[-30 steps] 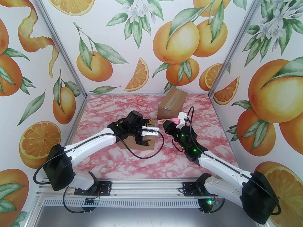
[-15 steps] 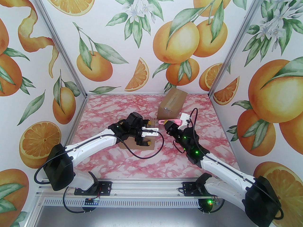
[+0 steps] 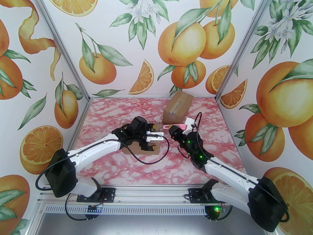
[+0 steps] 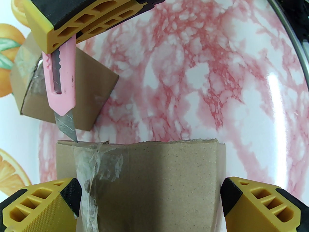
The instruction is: Unpack the express box
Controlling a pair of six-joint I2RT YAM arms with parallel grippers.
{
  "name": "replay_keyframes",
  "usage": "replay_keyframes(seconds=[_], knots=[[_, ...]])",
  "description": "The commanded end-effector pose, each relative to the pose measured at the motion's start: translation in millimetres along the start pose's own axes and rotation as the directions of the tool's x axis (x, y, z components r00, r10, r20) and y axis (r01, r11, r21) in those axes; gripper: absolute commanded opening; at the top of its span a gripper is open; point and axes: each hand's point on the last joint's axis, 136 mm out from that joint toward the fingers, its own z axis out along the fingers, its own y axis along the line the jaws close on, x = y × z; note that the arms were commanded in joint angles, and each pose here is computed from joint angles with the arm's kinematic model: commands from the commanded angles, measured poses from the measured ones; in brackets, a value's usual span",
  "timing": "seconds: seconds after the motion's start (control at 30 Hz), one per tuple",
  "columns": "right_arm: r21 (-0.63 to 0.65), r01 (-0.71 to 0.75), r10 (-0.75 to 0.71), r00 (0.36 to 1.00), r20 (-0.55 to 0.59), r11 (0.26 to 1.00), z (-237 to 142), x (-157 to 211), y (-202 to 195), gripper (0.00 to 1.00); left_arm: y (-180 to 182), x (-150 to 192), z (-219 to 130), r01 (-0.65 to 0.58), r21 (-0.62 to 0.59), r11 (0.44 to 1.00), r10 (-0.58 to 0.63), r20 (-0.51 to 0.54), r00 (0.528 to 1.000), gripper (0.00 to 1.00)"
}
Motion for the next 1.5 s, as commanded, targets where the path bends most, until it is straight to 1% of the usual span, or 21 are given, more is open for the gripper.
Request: replay_keyframes(seconds=[0.0, 0.07, 0.13, 0.2, 0.4, 0.47, 0.67, 0.83, 1.0, 1.2, 1.3, 1.47], knots=[[-0.041, -0.018, 0.018, 1.0, -0.012, 0.999, 0, 5, 5, 0.0, 2, 1, -1, 0.007, -0.019, 1.0, -0.006, 0.004, 1.0, 1.0], [-0.046, -0.019, 0.018, 1.0, -0.013, 0.999, -1, 5, 6, 0.0, 1, 2, 0, 0.007, -0.016, 1.0, -0.007, 0.004, 1.0, 0.99], [-0.075, -0.032, 0.034, 0.999, 0.015, 0.997, -4, -1, 12, 0.0, 0, 3, 0, 0.009, -0.015, 1.0, -0.009, 0.007, 1.0, 0.97], [-0.075, -0.039, 0.041, 0.999, 0.024, 0.996, -5, -3, 12, 0.0, -1, 3, -1, 0.01, -0.015, 1.0, -0.01, 0.014, 1.0, 0.97], [-0.07, -0.051, 0.05, 0.999, -0.019, 0.996, 0, 3, 12, 0.0, 0, 4, -6, 0.015, -0.028, 0.999, -0.014, 0.038, 0.999, 0.93], [-0.04, -0.048, 0.046, 0.997, -0.056, 0.998, 3, 12, 5, 0.0, 1, 4, -7, 0.015, -0.035, 0.999, -0.013, 0.042, 0.999, 0.93], [-0.032, -0.079, 0.075, 0.993, -0.095, 0.996, 8, 23, -1, 0.0, 2, 8, -7, 0.02, -0.043, 0.999, -0.018, 0.04, 0.999, 0.89], [-0.037, -0.115, 0.11, 0.987, -0.12, 0.993, 6, 26, -3, 0.0, 13, 13, -8, 0.026, -0.111, 0.994, -0.021, 0.046, 0.999, 0.85], [-0.08, -0.166, 0.148, 0.97, -0.195, 0.983, 5, 32, 2, 0.0, 30, 18, -15, 0.076, -0.195, 0.978, -0.062, 0.077, 0.995, 0.84], [-0.047, -0.168, 0.147, 0.944, -0.295, 0.985, 4, 49, -3, 0.0, 42, 26, -24, 0.137, -0.262, 0.955, -0.115, 0.095, 0.989, 0.84], [-0.045, -0.173, 0.149, 0.933, -0.327, 0.984, 4, 55, -2, 0.0, 47, 30, -27, 0.163, -0.29, 0.943, -0.139, 0.103, 0.985, 0.83], [-0.047, -0.188, 0.159, 0.918, -0.362, 0.981, 4, 58, 1, 0.0, 57, 39, -27, 0.197, -0.339, 0.92, -0.178, 0.087, 0.98, 0.81]])
